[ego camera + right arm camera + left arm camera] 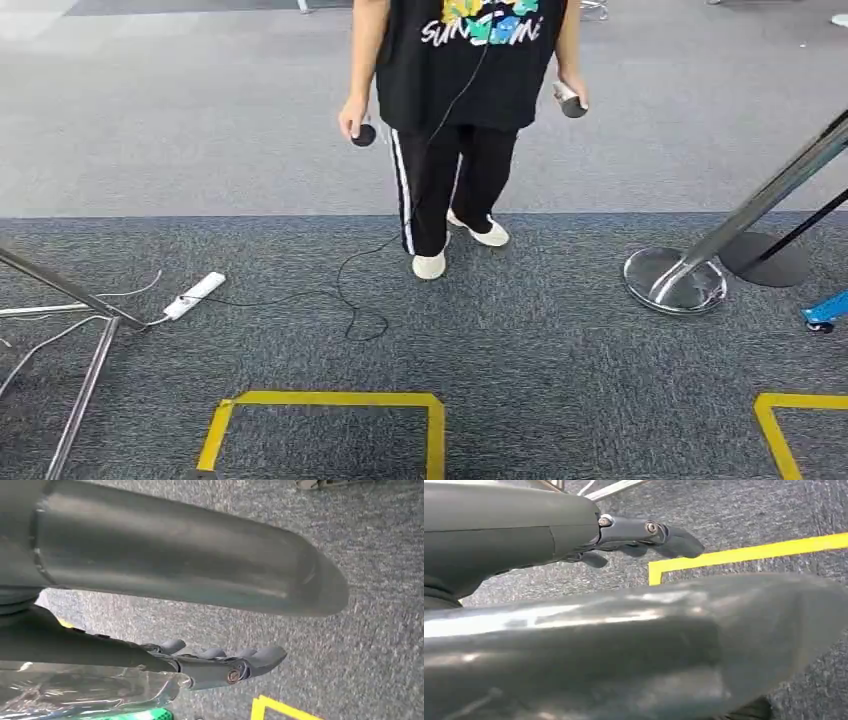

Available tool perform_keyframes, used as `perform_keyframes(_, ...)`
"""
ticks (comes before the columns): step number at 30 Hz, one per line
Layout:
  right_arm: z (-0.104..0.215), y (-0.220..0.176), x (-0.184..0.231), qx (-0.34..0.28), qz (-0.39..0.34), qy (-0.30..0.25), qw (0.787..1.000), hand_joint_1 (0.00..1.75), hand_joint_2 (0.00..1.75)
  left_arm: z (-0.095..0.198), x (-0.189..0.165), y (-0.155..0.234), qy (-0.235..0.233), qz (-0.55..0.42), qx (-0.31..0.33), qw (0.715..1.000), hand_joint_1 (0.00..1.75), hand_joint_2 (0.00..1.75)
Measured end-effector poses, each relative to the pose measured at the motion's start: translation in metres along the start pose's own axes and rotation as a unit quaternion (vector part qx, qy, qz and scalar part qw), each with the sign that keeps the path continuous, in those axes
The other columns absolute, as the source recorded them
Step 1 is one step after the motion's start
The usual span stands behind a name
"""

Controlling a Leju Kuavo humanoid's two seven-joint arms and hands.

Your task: Take the parts from the cabinet and place them on the table.

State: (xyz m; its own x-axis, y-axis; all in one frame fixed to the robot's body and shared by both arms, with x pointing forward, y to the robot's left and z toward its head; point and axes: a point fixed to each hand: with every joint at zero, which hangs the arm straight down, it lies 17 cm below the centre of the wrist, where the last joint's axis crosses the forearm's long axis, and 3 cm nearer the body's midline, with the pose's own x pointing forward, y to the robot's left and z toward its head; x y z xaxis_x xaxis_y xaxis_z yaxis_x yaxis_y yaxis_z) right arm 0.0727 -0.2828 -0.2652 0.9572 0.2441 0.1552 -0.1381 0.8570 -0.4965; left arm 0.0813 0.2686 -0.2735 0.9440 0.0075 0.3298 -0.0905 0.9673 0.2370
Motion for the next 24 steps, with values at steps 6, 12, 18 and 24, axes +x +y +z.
perform_keyframes(6, 0.0000, 0.0019, 0.0049, 0.006, -0.006, -0.011, 1.000, 0.00, 0.00, -0.0008, 0.0045, -0.0013, -0.002, 0.001, -0.003, 1.000, 0.00, 0.00)
perform_keyframes(12, -0.0010, 0.0001, 0.0066, 0.006, -0.004, -0.019, 1.000, 0.00, 0.00, -0.0007, 0.0087, -0.0026, -0.014, 0.001, -0.008, 1.000, 0.00, 0.00)
perform_keyframes(18, -0.0016, -0.0029, 0.0009, -0.002, 0.007, -0.005, 1.000, 0.00, 0.00, -0.0022, 0.0098, 0.0027, -0.018, 0.000, -0.004, 1.000, 0.00, 0.00)
perform_keyframes(24, -0.0019, -0.0038, 0.0027, -0.004, -0.002, -0.009, 1.000, 0.00, 0.00, -0.0032, 0.0100, 0.0064, -0.018, -0.003, -0.001, 1.000, 0.00, 0.00)
